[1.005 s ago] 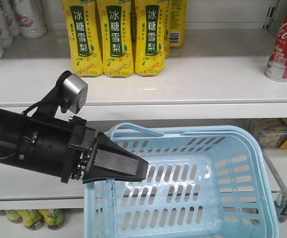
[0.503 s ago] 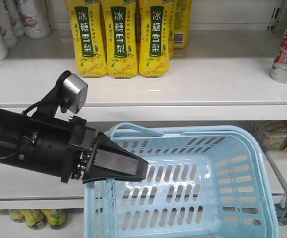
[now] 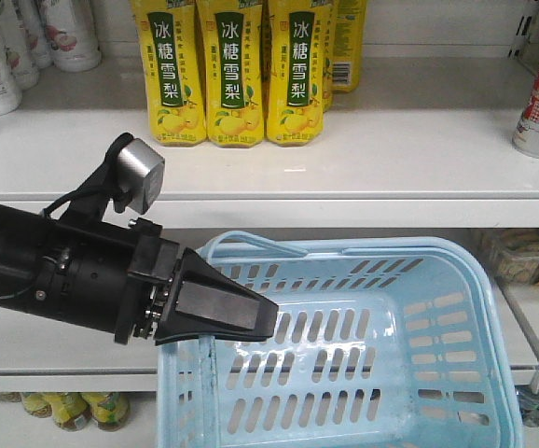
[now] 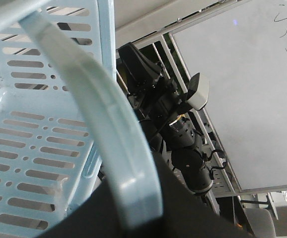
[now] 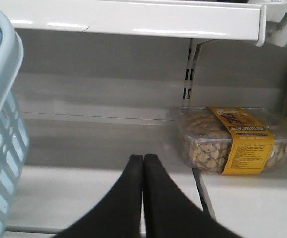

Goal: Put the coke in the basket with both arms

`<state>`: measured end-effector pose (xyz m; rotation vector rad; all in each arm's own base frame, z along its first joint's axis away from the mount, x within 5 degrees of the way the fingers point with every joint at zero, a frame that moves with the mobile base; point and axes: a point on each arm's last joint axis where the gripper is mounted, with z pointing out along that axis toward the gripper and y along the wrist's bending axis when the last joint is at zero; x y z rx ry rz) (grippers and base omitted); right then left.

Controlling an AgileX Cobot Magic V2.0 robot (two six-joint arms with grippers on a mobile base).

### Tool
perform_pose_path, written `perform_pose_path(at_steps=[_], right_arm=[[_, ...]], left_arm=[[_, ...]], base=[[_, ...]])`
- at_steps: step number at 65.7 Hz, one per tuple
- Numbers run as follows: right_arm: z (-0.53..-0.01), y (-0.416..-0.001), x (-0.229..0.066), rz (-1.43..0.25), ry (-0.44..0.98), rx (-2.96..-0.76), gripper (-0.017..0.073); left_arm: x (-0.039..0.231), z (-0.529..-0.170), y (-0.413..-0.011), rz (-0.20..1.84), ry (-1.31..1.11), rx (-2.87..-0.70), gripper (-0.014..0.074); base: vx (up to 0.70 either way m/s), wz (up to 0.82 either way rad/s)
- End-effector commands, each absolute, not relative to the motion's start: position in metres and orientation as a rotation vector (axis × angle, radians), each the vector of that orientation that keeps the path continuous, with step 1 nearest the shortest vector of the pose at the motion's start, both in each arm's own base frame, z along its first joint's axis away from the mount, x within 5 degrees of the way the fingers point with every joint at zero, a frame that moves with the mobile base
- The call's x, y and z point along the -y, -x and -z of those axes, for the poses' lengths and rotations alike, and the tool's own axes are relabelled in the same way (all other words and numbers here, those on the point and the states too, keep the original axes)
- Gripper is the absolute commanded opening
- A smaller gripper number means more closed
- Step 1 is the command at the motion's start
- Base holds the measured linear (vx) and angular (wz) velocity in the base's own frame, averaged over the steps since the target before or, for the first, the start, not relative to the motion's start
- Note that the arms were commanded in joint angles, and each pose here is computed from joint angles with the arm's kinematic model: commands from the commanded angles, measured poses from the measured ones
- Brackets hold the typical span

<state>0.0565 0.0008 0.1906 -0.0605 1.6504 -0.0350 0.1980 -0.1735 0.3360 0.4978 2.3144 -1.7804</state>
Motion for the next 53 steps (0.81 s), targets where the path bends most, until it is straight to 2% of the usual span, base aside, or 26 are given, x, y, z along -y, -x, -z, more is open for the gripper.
perform_pose_path(at_steps=[1, 53], right_arm=[[-0.1957, -0.0561, -0.0008, 0.04, 0.061, -1.567, -0.001], [-0.1957, -0.0561, -0.0008, 0.04, 0.061, -1.567, -0.001]], left_arm=[[0.1731, -0.3606, -0.1925, 1.888, -0.487, -2.177, -0.0006], [0.1731, -0.3606, -0.1925, 1.888, -0.487, -2.177, -0.0006]], base=[[0.0, 0.0], [0.0, 0.02]])
